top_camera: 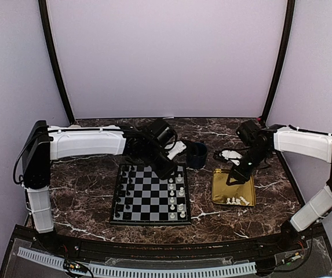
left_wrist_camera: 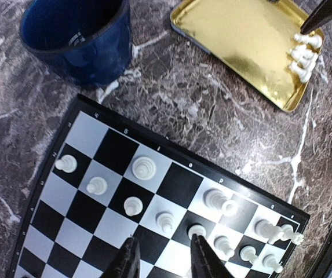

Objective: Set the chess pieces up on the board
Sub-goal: Place the pawn on e2, then pick up the king from the storage box.

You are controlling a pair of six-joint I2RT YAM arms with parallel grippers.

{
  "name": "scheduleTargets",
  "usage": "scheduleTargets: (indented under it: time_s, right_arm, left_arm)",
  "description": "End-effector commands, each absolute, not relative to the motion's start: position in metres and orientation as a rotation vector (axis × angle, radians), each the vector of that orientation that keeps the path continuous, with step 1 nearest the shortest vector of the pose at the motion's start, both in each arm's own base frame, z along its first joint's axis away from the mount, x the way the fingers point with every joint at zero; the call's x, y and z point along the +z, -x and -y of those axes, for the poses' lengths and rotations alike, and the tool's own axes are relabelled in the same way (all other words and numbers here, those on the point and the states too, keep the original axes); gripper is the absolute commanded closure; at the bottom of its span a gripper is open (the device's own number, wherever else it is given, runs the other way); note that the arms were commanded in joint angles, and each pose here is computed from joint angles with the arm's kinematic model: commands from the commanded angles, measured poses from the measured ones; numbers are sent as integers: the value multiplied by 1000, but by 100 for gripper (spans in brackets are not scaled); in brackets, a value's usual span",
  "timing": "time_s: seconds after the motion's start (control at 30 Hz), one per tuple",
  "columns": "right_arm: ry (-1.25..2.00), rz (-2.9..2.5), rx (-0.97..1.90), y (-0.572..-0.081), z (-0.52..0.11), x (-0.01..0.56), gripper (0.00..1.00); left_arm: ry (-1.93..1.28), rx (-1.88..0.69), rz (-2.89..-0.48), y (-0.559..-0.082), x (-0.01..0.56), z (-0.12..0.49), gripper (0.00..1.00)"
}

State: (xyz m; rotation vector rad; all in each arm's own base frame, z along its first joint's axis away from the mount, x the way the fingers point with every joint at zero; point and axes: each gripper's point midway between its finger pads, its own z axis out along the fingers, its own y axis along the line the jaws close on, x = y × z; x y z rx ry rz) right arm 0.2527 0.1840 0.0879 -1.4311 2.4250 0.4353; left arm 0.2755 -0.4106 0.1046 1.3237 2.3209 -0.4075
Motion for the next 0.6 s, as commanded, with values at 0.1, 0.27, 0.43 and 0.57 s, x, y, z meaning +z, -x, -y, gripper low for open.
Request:
scheduleTargets:
  time_s: [0.1, 0.27, 0.43, 0.57]
  right_arm:
    - [1482, -2725, 194, -217, -129, 56, 58]
    - [1502, -2803, 177, -206, -120, 51, 59]
    - [1531, -2856, 176, -196, -115, 43, 58]
    - [1536, -2902, 155, -191, -109, 35, 59]
  left_arm:
    - [-1191, -428, -2241, -285, 143, 412, 67]
    - [-1175, -418, -2243, -287, 142, 411, 67]
    - [-1171, -423, -2245, -285, 139, 410, 67]
    - [-1168, -437, -2246, -284, 138, 411, 67]
